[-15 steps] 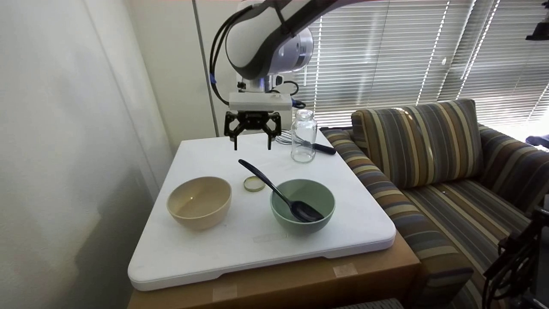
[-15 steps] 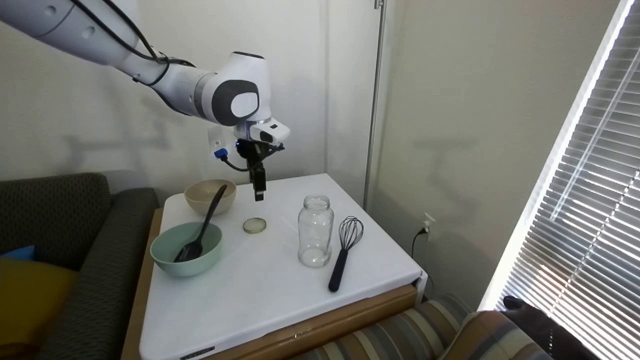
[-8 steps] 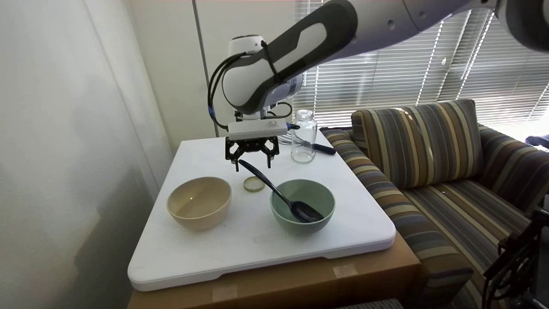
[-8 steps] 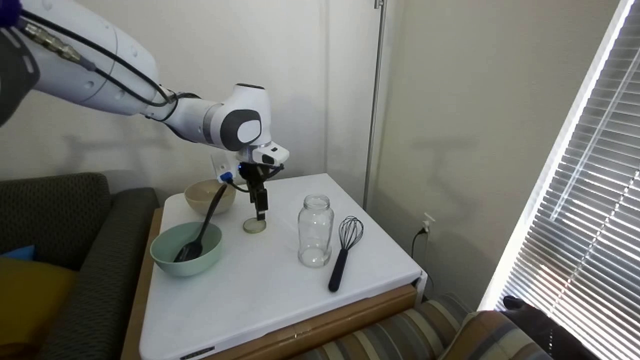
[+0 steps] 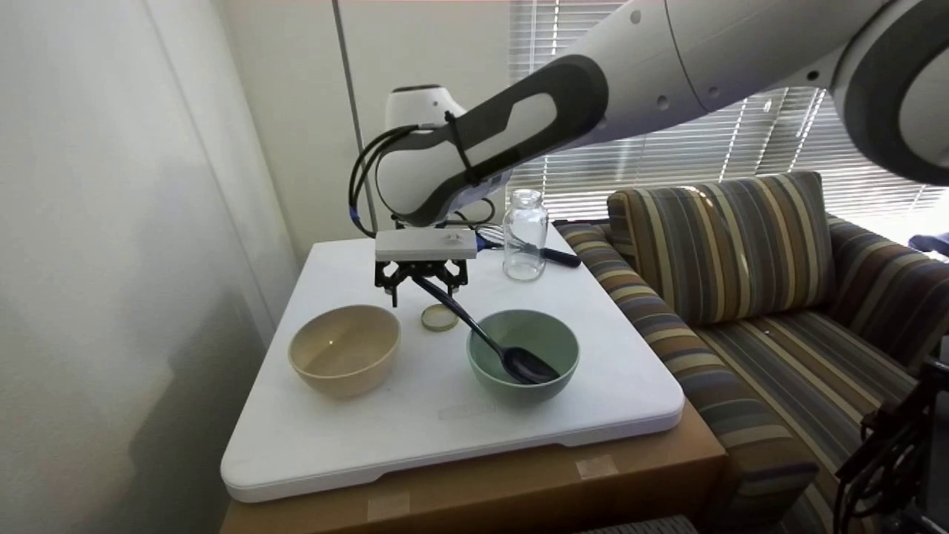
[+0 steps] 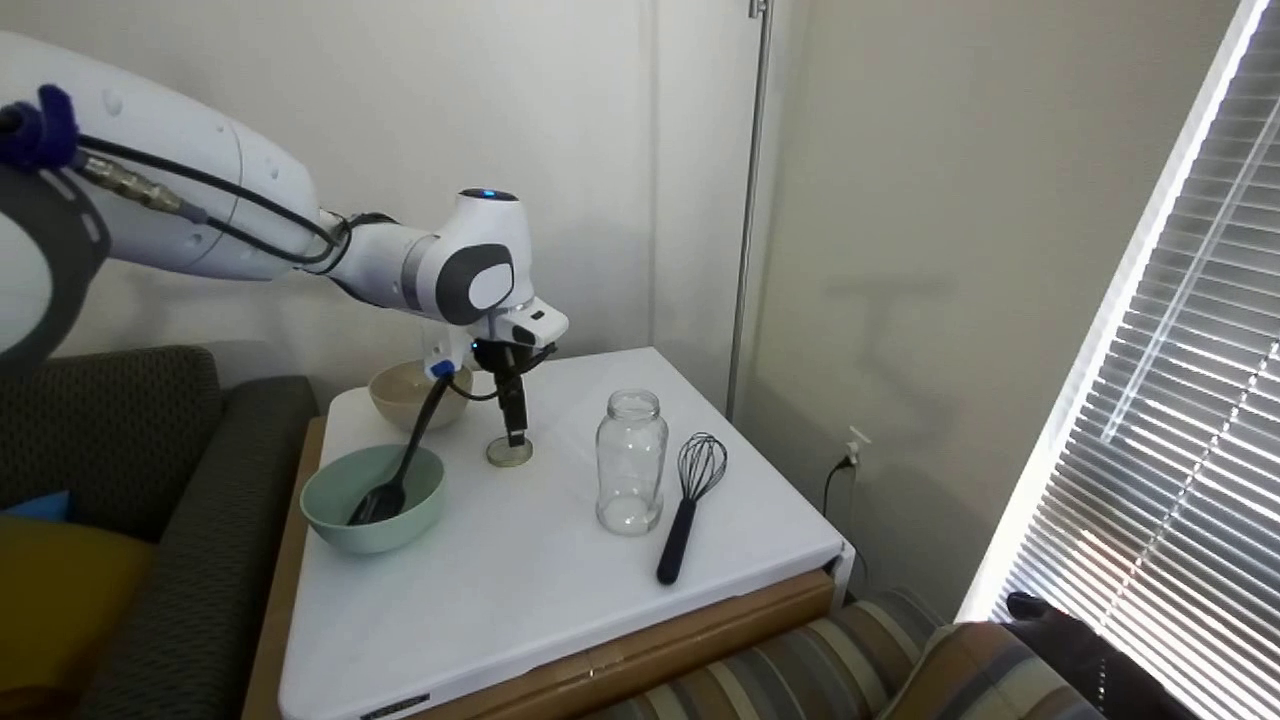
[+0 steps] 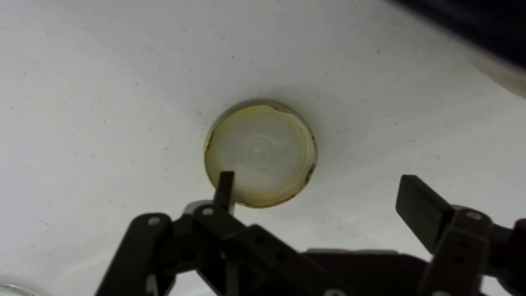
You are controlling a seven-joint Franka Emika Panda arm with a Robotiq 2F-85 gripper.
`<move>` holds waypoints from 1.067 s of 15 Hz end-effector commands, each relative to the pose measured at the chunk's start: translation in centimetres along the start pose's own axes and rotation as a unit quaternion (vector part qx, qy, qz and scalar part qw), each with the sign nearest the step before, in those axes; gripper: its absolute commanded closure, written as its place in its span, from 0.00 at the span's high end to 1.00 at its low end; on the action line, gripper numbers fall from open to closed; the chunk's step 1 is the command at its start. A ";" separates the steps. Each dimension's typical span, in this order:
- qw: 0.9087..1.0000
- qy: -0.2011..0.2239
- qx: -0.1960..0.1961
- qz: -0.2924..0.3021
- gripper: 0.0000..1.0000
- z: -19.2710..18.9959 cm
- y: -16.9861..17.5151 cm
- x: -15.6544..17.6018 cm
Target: Move the lid to the right
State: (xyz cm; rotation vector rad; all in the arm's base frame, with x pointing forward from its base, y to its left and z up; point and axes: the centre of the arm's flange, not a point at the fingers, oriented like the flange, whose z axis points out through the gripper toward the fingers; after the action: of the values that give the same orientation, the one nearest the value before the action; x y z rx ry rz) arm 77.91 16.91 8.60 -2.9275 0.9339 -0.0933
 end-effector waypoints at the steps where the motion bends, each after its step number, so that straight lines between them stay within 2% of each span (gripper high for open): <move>1: 0.999 0.012 0.014 0.037 1.00 2.6 -2.3 2.7; 5: 0.997 0.011 0.017 0.071 1.00 4.3 -1.7 3.2; 10: 0.996 0.011 0.019 0.087 1.00 4.6 -1.8 3.1; 16: 0.995 0.006 0.003 0.101 0.82 5.5 -0.9 3.4</move>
State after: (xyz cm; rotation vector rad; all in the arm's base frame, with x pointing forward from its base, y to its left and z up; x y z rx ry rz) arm 77.90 16.16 6.31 -2.8131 1.1861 -0.1235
